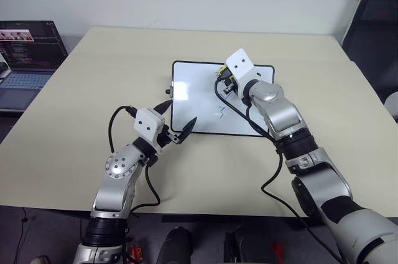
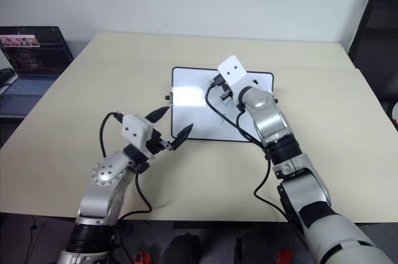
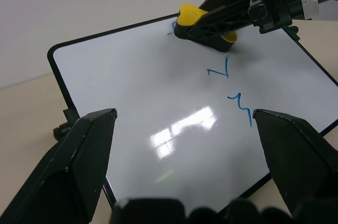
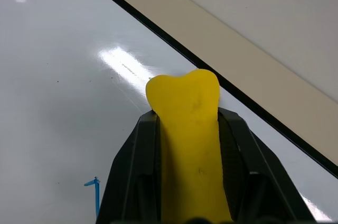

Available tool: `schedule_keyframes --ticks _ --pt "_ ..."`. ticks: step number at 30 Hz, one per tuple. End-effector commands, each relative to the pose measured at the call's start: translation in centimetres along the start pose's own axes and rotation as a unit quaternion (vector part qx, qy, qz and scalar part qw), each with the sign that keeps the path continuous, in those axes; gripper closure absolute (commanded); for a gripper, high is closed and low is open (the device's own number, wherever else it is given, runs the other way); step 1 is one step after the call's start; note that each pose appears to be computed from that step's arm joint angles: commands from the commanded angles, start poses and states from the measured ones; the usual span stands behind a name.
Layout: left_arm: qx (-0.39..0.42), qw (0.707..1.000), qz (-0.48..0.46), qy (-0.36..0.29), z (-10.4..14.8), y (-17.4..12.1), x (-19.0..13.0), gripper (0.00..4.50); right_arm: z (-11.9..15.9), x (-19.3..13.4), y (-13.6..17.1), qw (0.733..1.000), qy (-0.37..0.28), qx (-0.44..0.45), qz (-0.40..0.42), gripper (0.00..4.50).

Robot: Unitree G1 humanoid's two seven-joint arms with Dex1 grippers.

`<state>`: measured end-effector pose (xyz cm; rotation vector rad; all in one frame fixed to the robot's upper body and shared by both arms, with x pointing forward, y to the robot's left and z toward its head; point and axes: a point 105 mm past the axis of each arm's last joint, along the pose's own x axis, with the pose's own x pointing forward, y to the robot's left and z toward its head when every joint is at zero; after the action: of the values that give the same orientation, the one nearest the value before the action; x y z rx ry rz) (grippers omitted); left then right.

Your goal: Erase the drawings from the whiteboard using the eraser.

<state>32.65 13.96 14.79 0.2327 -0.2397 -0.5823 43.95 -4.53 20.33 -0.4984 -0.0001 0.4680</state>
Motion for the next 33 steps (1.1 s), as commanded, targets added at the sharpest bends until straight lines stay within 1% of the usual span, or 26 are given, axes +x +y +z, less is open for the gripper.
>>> schedule_keyframes --ticks 1,5,9,13,20,29,33 --pt "0.014 1.000 -0.007 -0.022 1.2 -0.1 0.3 0.00 -1.2 -0.4 -1.0 1.000 0.020 -0.003 -0.020 3.41" --pt "0.015 1.000 -0.007 -0.021 1.2 -0.1 0.2 0.00 -1.0 -0.2 -0.6 1.000 0.017 -0.002 -0.014 3.41" --pt "0.015 1.000 -0.009 -0.022 1.3 -0.2 0.3 0.00 0.6 0.4 0.7 1.000 -0.004 0.002 -0.001 3.41" --pt "0.017 1.000 -0.008 -0.022 1.3 -0.1 0.3 0.00 1.7 0.9 1.5 1.000 -0.017 0.003 0.010 3.41" --pt "0.016 1.000 -0.001 -0.019 1.2 0.0 0.0 0.00 2.2 1.3 1.6 1.000 -0.023 -0.003 0.016 3.41" --pt "0.015 1.000 0.001 -0.021 1.2 0.0 0.2 0.00 3.6 2.1 2.6 0.999 -0.040 -0.006 0.029 3.41" --pt "0.016 1.000 0.002 -0.020 1.1 0.1 0.1 0.00 3.9 2.2 2.8 0.999 -0.043 -0.006 0.032 3.41"
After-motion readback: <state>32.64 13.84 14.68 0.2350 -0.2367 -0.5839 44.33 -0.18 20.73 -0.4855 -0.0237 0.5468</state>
